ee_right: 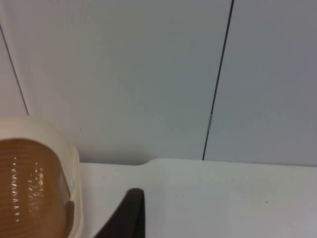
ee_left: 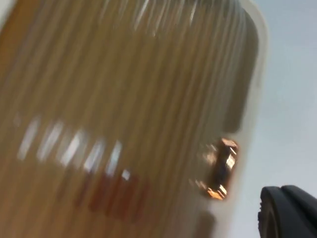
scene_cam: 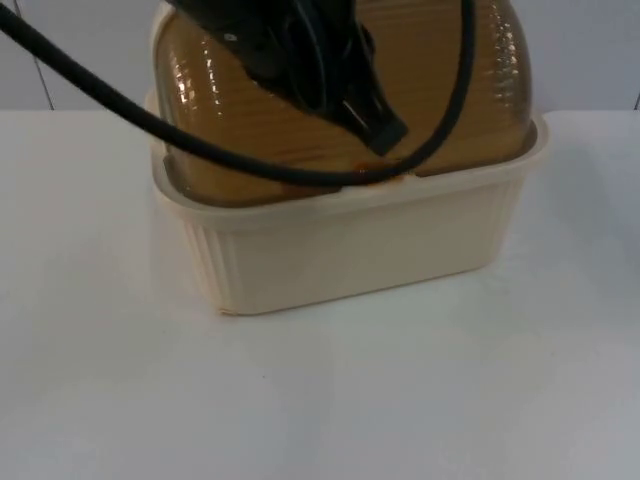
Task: Open the box lid with the left hand, place the block into the box with the right hand, then close the box lid with the left hand.
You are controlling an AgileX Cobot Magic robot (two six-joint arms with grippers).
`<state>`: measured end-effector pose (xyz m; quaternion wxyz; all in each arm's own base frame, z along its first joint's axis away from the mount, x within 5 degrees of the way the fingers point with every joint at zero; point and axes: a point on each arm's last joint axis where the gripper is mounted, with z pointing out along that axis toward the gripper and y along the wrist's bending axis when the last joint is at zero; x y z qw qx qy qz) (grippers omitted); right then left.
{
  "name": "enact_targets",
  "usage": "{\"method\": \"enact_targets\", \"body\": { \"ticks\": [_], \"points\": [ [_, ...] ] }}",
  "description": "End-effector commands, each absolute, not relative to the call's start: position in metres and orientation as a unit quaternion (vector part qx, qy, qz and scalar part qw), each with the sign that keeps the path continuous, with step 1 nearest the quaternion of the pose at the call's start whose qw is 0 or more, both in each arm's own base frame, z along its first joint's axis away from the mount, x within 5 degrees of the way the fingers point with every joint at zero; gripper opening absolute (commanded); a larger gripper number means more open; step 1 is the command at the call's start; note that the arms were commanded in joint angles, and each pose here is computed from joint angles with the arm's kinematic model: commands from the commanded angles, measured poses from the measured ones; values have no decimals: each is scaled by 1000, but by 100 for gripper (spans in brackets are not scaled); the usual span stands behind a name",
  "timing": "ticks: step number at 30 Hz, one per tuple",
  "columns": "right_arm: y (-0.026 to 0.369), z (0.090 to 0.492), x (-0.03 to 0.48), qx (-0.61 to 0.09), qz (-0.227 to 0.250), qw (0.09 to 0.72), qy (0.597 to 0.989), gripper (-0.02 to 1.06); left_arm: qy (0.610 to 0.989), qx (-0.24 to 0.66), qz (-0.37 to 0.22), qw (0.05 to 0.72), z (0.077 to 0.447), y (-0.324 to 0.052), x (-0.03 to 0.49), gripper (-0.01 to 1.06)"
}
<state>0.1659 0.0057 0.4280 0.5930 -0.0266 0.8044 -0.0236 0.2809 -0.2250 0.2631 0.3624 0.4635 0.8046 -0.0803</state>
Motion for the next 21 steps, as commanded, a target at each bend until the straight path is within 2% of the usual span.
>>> {"method": "enact_targets", "body": {
  "ticks": [1, 6, 11, 12, 16, 17, 21],
  "points": [
    [5, 428, 164, -28, -27, 590, 806, 105, 837, 423, -103, 332, 271, -215, 268, 0],
    [5, 428, 164, -28, -27, 590, 806, 105, 856, 354, -126, 354, 278, -196, 255, 0],
    [5, 428, 164, -28, -27, 590, 806, 105, 880, 204, -140, 406, 280, -136, 239, 0],
    [5, 428, 164, -28, -27, 590, 806, 105, 880, 204, -140, 406, 280, -136, 239, 0],
    [5, 428, 164, -28, -27, 590, 806, 105, 883, 87, -103, 450, 295, -71, 244, 0],
    [5, 428, 164, -28, -27, 590, 806, 105, 883, 87, -103, 450, 295, -71, 244, 0],
    [5, 428, 164, -28, -27, 590, 806, 105, 869, 8, -65, 490, 320, -26, 253, 0]
  ]
}}
